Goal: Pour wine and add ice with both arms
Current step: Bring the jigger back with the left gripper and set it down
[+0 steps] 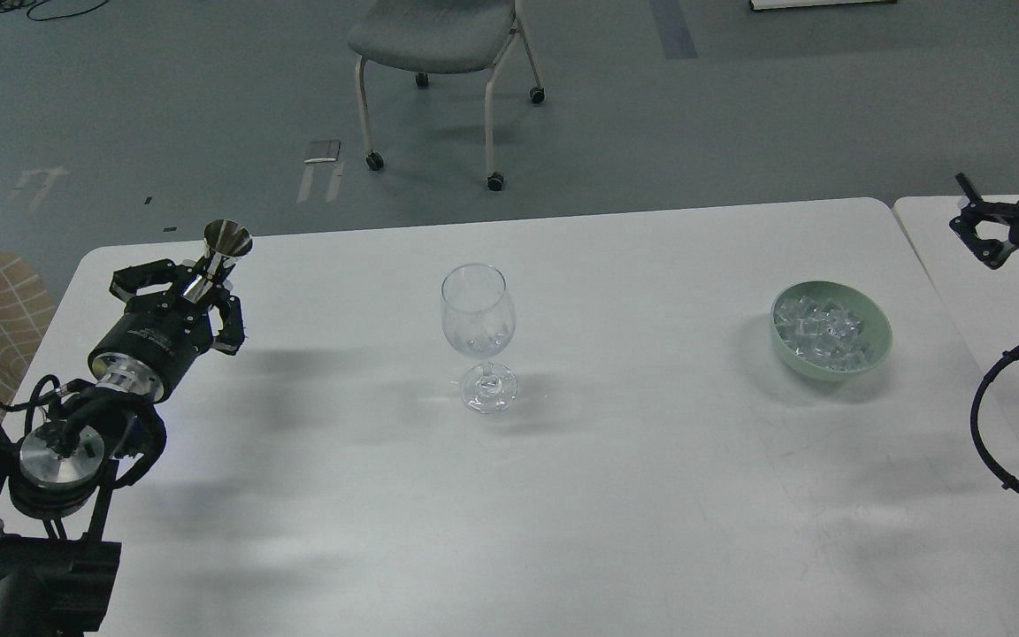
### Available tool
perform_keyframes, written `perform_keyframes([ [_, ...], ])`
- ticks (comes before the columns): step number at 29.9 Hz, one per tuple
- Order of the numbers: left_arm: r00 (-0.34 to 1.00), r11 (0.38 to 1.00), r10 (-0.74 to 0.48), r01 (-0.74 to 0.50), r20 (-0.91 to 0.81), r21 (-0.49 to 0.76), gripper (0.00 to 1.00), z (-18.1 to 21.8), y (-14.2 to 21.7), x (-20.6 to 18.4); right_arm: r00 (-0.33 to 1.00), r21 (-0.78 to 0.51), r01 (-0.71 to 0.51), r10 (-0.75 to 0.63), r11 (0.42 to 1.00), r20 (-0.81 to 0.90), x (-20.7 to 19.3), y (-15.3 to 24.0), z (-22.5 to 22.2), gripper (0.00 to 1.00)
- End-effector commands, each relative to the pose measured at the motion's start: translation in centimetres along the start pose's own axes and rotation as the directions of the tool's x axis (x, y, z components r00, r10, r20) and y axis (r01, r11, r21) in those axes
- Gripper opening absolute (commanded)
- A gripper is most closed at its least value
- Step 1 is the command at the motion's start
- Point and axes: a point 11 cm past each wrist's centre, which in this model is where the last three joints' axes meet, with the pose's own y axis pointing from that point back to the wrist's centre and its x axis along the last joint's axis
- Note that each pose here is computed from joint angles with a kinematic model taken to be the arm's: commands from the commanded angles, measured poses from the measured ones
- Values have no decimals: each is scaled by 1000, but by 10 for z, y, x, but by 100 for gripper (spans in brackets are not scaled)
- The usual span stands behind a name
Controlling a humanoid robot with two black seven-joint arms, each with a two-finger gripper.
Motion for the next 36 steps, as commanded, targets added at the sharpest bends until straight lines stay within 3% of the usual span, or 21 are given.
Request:
perform_keyframes([
  [1, 990, 999, 33, -36, -136, -22, 18, 3, -2, 23, 1000, -3, -5, 5, 1000, -27, 5, 7, -7, 100],
  [21, 924, 986, 36, -94, -380, -136, 19, 26, 5, 65, 999, -12, 9, -9, 1000, -48, 2, 13, -9, 100],
  [23, 914, 984, 22, -91, -404, -153, 22, 30, 6, 65, 999, -12, 12, -13, 1000, -45, 1, 12, -8, 100],
  [27, 913, 980, 45, -118, -405, -157, 38, 37, 8, 73, 999, -11, 14, -14, 1000, -42, 0, 12, -7, 100],
  [36, 908, 979, 56, -131, -416, -156, 42, 35, 5, 78, 999, -13, 11, -12, 1000, -42, 2, 12, -6, 100],
])
